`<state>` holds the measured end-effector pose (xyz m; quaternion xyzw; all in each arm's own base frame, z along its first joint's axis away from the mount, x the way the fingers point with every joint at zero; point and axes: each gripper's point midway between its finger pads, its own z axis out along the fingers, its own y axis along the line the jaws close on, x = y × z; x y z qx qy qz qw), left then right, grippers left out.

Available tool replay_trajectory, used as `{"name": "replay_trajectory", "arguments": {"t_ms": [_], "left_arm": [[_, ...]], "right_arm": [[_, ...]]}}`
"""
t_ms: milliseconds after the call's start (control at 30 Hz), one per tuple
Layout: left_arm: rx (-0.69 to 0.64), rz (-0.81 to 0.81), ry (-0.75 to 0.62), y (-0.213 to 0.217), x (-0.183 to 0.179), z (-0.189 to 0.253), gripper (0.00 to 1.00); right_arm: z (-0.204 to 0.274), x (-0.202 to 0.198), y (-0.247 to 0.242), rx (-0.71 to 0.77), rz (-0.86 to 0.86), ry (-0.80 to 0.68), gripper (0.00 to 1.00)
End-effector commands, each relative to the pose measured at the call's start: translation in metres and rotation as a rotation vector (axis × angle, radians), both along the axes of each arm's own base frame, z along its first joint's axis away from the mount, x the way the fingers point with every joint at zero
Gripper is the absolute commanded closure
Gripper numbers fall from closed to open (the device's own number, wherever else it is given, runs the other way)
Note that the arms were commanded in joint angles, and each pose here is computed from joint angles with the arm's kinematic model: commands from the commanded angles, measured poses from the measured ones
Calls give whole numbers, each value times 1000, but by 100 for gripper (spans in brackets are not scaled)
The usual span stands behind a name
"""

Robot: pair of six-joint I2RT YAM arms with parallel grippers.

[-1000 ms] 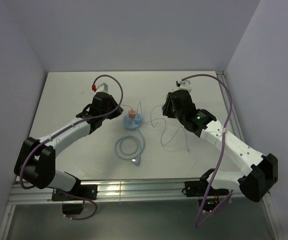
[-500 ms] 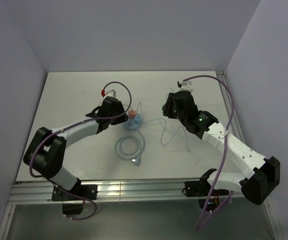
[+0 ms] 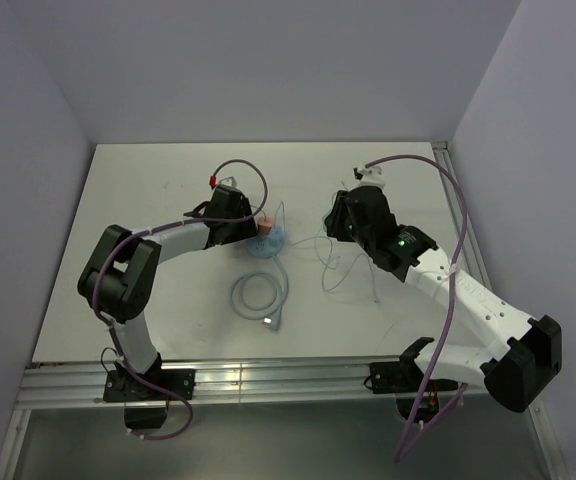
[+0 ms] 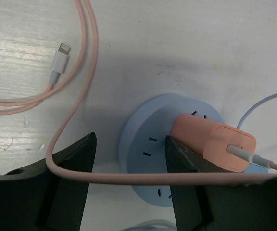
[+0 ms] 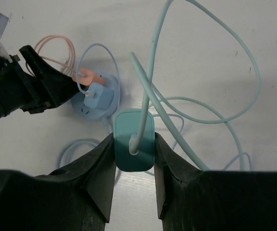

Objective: Insert the plug

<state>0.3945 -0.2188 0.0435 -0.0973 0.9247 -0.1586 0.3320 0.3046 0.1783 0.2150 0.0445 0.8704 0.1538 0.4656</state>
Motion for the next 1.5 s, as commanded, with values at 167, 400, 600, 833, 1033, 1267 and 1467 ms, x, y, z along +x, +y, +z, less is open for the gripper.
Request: {"name": "replay_trajectory", "arguments": {"t_ms": [167,400,600,833,1033,1267,1467], "left_arm": [[-54,-74,-3,-16,-1,-5,36],[-111,-36,62,-11,-28,-30,45],[-98,-27,88,-3,-42,-42,47],[-78,-6,139,7,-58,-58,49],[-73,20,195,19,-83,-76,50],[-101,13,229,22,-108,-86,50],[-110,3,261,19,-121,-98,49]], "right_arm": [[18,6,8,53,22,-63,100],[-21,26,28,25,18,56,100],[-57,36,65,44,89,161,100],[-92,29,104,19,148,238,100],[-124,41,112,-35,124,283,100],[-146,52,117,-66,114,294,100],[-146,64,119,-92,105,273,100]]}}
